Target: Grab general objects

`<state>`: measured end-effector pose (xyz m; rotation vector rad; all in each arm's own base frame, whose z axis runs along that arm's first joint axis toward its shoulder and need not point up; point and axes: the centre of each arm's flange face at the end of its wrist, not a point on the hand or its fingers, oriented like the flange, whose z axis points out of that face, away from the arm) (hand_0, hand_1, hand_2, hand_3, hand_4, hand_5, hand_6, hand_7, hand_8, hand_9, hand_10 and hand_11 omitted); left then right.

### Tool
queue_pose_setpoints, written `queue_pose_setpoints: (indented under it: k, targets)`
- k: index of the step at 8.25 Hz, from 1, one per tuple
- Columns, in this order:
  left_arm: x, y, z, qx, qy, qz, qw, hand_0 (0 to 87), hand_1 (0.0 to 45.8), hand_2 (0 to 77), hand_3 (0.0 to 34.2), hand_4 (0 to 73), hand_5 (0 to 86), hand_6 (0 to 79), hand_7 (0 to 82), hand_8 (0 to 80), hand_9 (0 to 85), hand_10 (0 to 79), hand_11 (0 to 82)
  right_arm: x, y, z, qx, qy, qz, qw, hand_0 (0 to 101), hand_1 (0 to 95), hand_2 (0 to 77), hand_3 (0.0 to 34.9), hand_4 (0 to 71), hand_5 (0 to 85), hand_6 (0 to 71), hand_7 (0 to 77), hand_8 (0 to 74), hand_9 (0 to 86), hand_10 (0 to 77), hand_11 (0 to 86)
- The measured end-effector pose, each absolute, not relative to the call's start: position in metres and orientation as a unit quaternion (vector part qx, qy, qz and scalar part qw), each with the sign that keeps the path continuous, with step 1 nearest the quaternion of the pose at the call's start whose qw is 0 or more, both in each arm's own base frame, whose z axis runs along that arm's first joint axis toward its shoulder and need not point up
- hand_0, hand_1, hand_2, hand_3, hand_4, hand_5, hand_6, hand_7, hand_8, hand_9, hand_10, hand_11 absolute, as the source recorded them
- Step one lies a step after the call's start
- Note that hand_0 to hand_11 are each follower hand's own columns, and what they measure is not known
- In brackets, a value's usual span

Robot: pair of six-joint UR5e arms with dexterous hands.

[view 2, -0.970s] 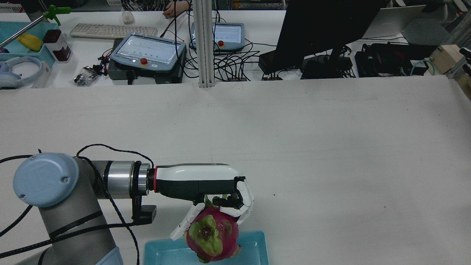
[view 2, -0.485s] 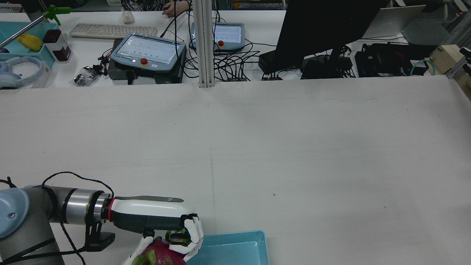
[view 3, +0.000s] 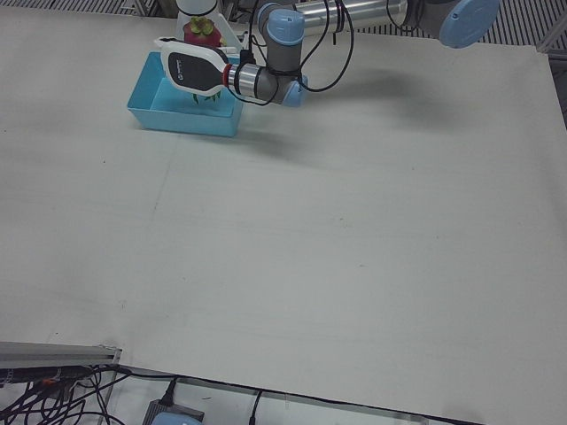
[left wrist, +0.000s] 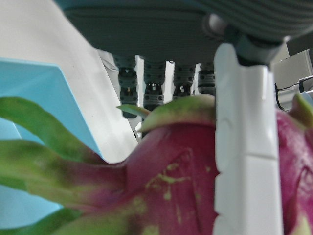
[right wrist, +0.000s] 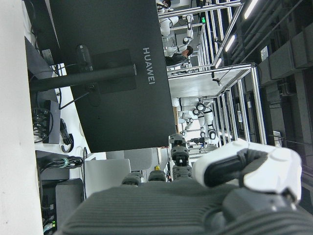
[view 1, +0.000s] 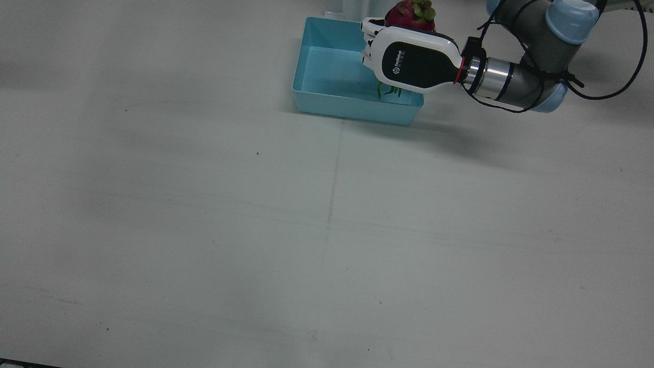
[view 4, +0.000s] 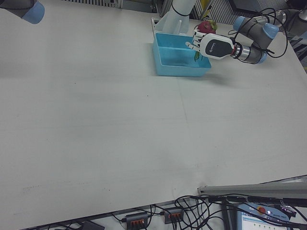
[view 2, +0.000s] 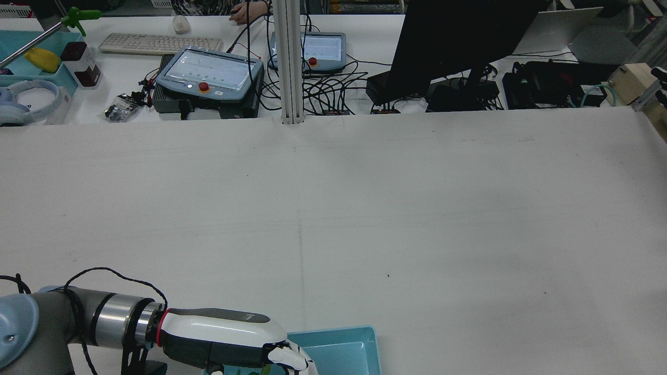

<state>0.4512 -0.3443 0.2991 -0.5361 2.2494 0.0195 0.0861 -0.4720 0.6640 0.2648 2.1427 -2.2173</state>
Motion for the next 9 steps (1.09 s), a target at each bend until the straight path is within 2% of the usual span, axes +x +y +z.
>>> queue_pose_setpoints:
  k: [1,2,4,5,6,7,8,9]
  targets:
    - [0.454,-0.337,0.291,-0.218,0.89,0.01,0.4,60.0,0.0,0.0,0.0,2.7,73.6,49.1,38.2,46.9,36.5,8.7,16.4,0.086,-0.472,0.664,0.085,0.692,-0.716,0.023,0,40.4,77.4,0.0,0.0,0.0,0.0,0.0,0.0,0.5,0.0,0.5]
    - [0.454,-0.337,0.288,-0.219,0.89,0.006,0.4,60.0,0.0,0.0,0.0,2.7,73.6,49.1,38.2,46.9,36.5,8.7,16.4,0.086,-0.472,0.664,0.086,0.692,-0.716,0.024,0,40.4,77.4,0.0,0.0,0.0,0.0,0.0,0.0,0.5,0.0,0.5]
    - [0.445,-0.354,0.28,-0.204,0.891,-0.013,0.404,60.0,0.0,0.5,0.0,2.7,72.0,24.5,15.8,20.7,13.1,8.7,16.4,0.086,-0.472,0.664,0.086,0.692,-0.716,0.024,0,40.4,77.4,0.0,0.0,0.0,0.0,0.0,0.0,0.5,0.0,0.5]
    - [0.425,-0.383,0.275,-0.178,0.894,-0.037,0.41,56.7,0.0,0.5,0.0,2.7,70.4,8.7,5.4,12.0,4.9,8.7,13.6,0.086,-0.472,0.665,0.085,0.692,-0.717,0.024,0,40.4,77.4,0.0,0.0,0.0,0.0,0.0,0.0,0.5,0.0,0.5]
    - [0.396,-0.42,0.272,-0.144,0.895,-0.068,0.417,52.9,0.0,0.5,0.0,2.7,70.4,6.5,8.2,10.9,6.0,4.9,13.1,0.086,-0.472,0.664,0.085,0.692,-0.716,0.024,0,40.4,77.4,0.0,0.0,0.0,0.0,0.0,0.0,0.5,0.0,0.5]
    - [0.362,-0.466,0.27,-0.101,0.894,-0.11,0.422,52.9,0.0,0.5,0.0,2.7,70.4,6.5,8.2,10.9,6.0,4.9,13.1,0.086,-0.472,0.664,0.085,0.692,-0.716,0.024,0,40.4,77.4,0.0,0.0,0.0,0.0,0.0,0.0,0.5,0.0,0.5]
    - [0.328,-0.511,0.276,-0.063,0.892,-0.162,0.418,56.5,0.0,0.5,0.0,2.7,70.4,13.1,21.3,19.6,17.5,12.0,21.3,0.086,-0.472,0.664,0.085,0.692,-0.716,0.023,0,40.4,77.4,0.0,0.0,0.0,0.0,0.0,0.0,0.5,0.0,0.5]
    - [0.3,-0.546,0.288,-0.041,0.891,-0.205,0.403,58.8,0.0,0.5,0.0,1.6,70.4,22.4,32.2,26.7,26.2,12.0,21.3,0.086,-0.472,0.664,0.085,0.692,-0.716,0.024,0,40.4,77.4,0.0,0.0,0.0,0.0,0.0,0.0,0.5,0.0,0.5]
